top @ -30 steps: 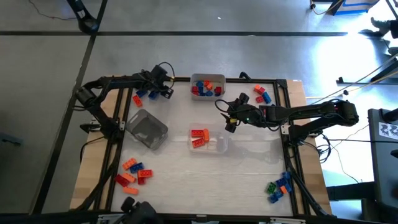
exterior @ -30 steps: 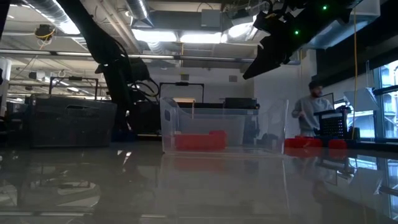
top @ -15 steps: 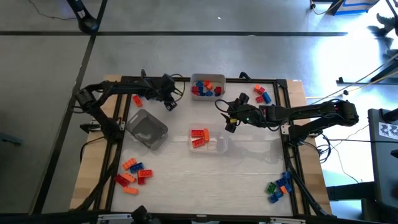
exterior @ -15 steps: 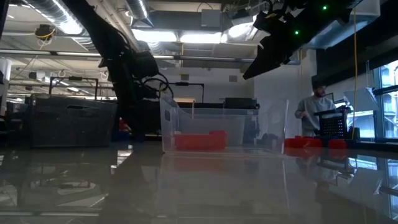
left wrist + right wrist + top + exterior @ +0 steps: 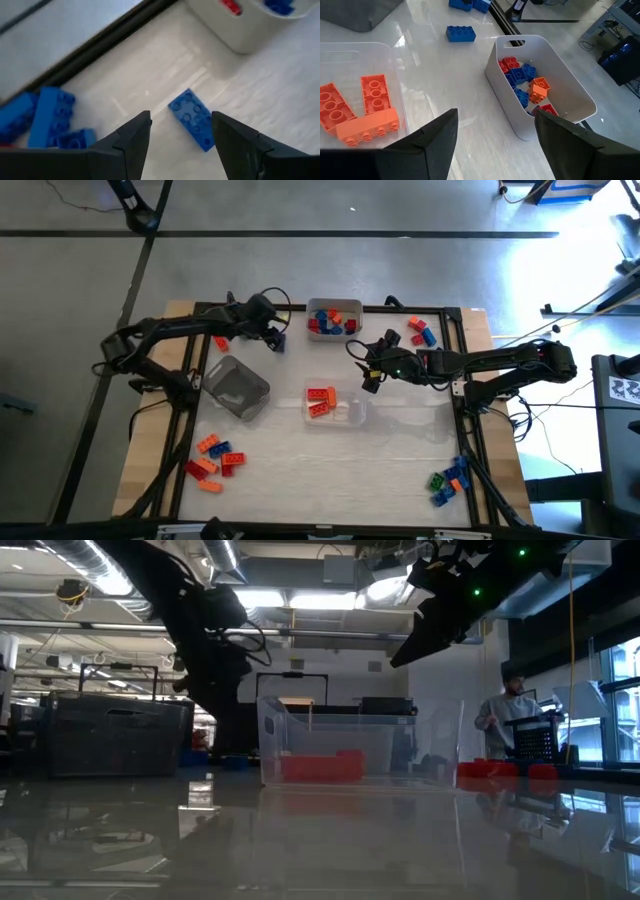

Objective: Sort blocks by size
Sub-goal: Put the big blue game piece into the transparent bin

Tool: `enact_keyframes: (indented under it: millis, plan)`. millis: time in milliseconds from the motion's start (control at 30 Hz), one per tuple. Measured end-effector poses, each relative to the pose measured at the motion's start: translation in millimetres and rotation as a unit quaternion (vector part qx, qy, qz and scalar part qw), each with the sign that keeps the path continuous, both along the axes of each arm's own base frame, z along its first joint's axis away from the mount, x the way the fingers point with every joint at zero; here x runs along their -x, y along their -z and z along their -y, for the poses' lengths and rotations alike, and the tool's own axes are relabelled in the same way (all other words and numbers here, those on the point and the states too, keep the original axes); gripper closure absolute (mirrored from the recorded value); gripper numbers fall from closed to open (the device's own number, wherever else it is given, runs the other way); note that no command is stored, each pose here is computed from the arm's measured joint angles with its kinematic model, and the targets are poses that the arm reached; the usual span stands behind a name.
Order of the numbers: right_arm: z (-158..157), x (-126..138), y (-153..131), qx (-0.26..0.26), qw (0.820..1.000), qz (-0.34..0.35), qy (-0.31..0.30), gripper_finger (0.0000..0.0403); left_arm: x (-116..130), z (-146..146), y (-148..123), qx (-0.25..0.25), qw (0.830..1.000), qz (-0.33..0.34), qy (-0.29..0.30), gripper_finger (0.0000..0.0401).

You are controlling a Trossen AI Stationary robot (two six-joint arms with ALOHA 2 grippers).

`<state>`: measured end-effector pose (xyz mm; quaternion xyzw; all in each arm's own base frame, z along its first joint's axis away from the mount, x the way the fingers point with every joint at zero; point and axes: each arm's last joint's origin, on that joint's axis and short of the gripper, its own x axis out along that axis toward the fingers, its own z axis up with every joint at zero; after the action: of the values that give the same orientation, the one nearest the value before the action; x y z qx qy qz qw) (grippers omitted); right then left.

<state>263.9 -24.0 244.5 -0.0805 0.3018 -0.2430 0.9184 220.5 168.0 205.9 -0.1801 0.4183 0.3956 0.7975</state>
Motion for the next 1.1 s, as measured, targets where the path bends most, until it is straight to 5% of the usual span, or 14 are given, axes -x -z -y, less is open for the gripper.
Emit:
enact_keyframes:
  millis: [433, 1100]
  plan:
    - [-0.2, 0.1, 0.4, -0.002, 1.000, -0.001, -0.003, 0.0142, -29.9, 10.4, 40.2, 0.054, 0.998, -0.002, -0.032, 0.0205]
    - [-0.3, 0.2, 0.5, -0.003, 1.000, -0.003, -0.003, 0.0142, -40.5, 4.1, 65.7, 0.028, 0.998, -0.030, -0.056, 0.0205]
